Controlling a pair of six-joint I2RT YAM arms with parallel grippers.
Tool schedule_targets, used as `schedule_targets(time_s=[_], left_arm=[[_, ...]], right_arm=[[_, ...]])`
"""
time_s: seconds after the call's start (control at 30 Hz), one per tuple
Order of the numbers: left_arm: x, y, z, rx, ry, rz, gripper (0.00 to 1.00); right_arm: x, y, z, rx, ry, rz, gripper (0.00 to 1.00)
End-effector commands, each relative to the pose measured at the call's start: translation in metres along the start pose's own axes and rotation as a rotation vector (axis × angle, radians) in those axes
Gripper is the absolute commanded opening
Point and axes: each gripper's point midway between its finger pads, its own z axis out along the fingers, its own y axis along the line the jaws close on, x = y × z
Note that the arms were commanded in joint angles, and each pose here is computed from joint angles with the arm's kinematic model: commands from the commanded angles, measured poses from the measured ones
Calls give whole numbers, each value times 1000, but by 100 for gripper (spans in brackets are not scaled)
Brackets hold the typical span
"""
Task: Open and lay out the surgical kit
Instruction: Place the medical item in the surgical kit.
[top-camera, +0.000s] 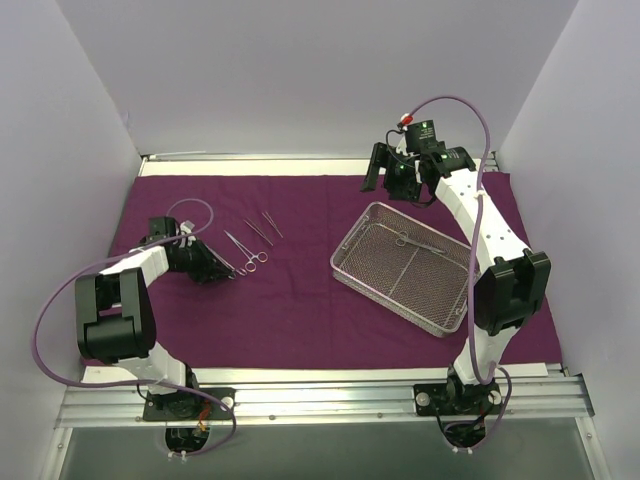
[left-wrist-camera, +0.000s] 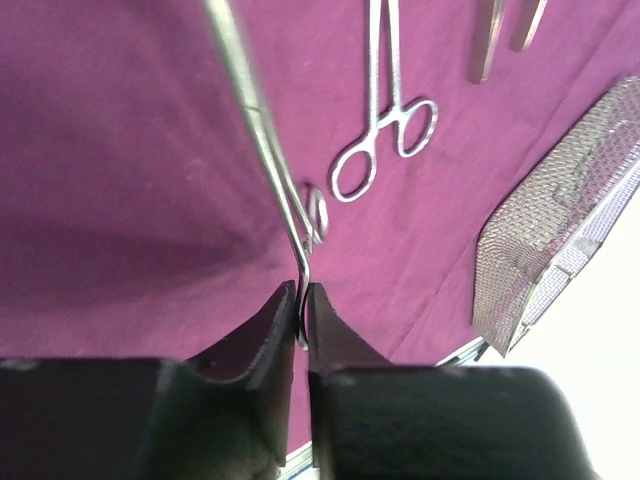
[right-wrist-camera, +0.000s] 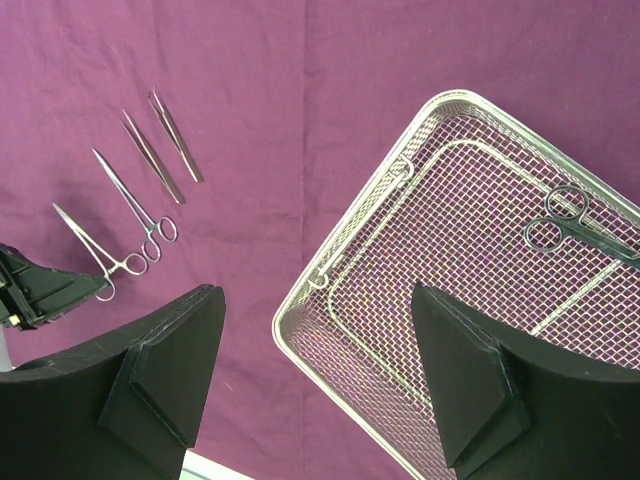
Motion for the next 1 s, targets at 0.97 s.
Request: schedule_targets(time_s=[0.97], left_arm=[[-37, 12, -47, -221, -99, 72, 28]], right_arm=[[14, -36, 3, 87, 51, 161, 68]])
